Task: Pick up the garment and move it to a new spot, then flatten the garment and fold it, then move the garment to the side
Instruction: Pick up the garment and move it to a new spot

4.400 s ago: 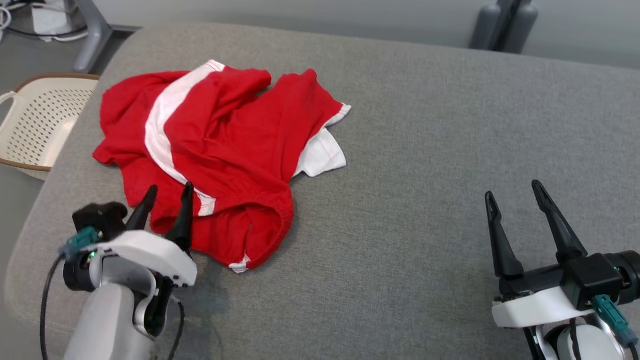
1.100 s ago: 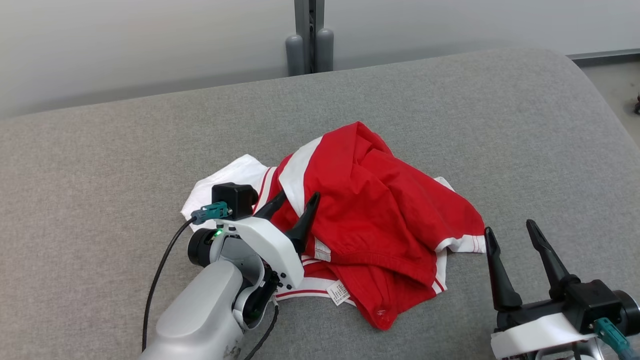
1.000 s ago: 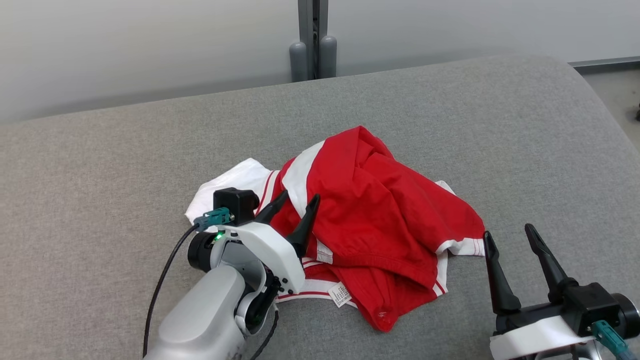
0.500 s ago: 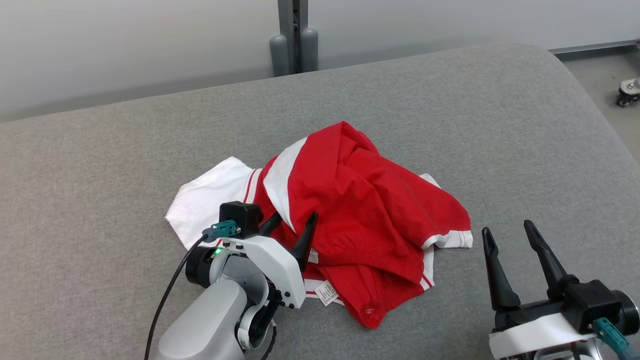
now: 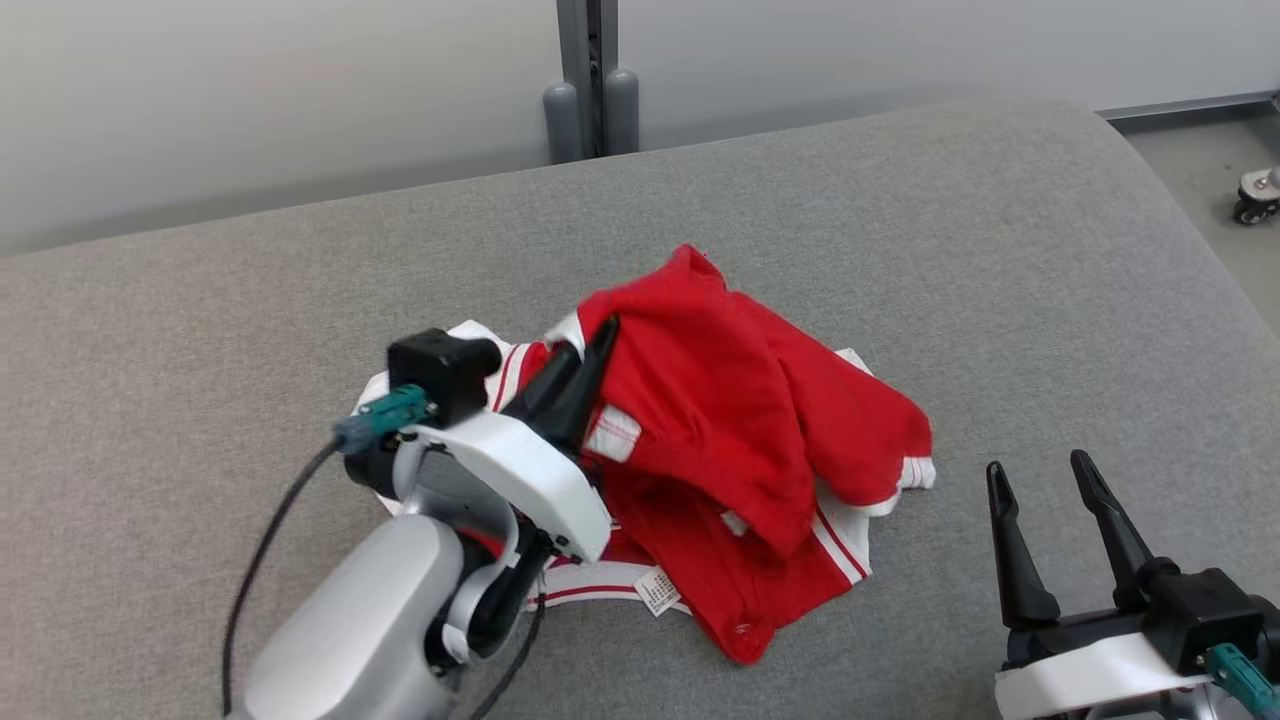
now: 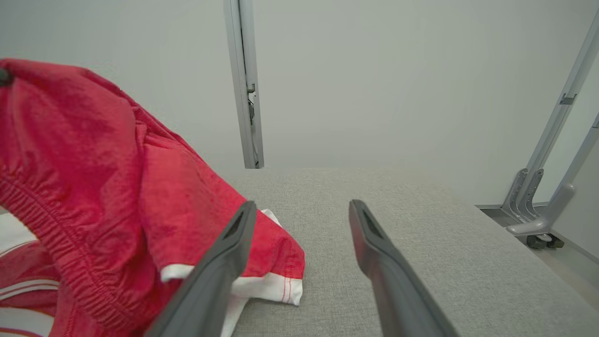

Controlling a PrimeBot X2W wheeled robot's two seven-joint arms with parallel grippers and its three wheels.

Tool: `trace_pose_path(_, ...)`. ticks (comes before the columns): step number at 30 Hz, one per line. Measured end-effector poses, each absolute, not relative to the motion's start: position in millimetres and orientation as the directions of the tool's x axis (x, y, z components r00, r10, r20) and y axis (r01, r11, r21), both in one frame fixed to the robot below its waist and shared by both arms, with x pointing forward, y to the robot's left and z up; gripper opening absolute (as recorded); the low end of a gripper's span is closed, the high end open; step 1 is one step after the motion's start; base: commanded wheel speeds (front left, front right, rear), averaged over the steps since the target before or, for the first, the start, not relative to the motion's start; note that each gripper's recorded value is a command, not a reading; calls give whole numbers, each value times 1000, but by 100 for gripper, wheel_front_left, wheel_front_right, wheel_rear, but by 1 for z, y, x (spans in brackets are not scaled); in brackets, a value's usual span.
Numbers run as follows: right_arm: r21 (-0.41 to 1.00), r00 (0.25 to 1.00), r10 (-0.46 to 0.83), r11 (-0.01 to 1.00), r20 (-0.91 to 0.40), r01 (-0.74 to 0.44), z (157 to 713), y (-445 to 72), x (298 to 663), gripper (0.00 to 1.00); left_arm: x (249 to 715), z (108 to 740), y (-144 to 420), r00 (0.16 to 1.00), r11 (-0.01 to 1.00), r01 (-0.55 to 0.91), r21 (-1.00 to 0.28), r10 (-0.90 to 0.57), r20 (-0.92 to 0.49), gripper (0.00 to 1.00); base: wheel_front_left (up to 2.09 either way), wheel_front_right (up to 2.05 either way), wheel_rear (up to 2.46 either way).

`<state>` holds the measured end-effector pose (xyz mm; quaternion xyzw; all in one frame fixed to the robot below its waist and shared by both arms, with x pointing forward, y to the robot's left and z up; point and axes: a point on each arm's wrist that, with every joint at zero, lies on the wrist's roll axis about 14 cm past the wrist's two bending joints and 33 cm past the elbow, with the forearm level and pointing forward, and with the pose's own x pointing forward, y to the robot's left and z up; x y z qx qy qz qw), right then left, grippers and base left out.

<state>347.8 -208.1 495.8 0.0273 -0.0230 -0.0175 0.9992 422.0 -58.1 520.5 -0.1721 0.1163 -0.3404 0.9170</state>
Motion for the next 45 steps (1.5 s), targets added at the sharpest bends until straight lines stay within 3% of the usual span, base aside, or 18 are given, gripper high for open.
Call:
trace_pose_path(3,58,998,-17,998,57,13,499,-202,349,100,435,593,-26,800,726,583,-365,-592,98,0,0,0,0)
trace_pose_path(8,59,998,-4,998,56,1,498,-198,348,100,449,668,62,877,852,463,-246,-400,267,0,0,0,0)
trace_pose_path(14,66,999,14,998,33,-16,491,-192,349,100,448,699,173,945,956,213,-203,-149,290,0,0,0,0)
trace_pose_path(20,70,998,57,996,28,-58,488,-179,361,100,451,674,281,981,980,-79,-181,108,160,0,0,0,0)
trace_pose_path(25,67,995,98,993,31,-100,488,-166,375,100,451,611,346,966,956,-260,-133,258,-34,0,0,0,0)
trace_pose_path(33,74,991,136,988,17,-137,481,-154,386,100,439,480,347,899,940,-307,-147,236,-369,0,0,0,0)
trace_pose_path(36,74,990,141,987,14,-142,480,-152,388,100,432,445,340,875,935,-317,-156,225,-428,2,0,0,0)
trace_pose_path(37,75,990,142,987,13,-142,480,-152,388,100,432,442,341,875,929,-331,-164,238,-422,33,0,0,0)
trace_pose_path(38,75,990,142,987,13,-142,480,-152,388,100,432,442,341,875,929,-331,-164,238,-422,100,0,0,0)
trace_pose_path(45,72,991,133,988,24,-135,484,-155,385,100,430,448,350,892,931,-352,-100,301,-339,100,0,0,0)
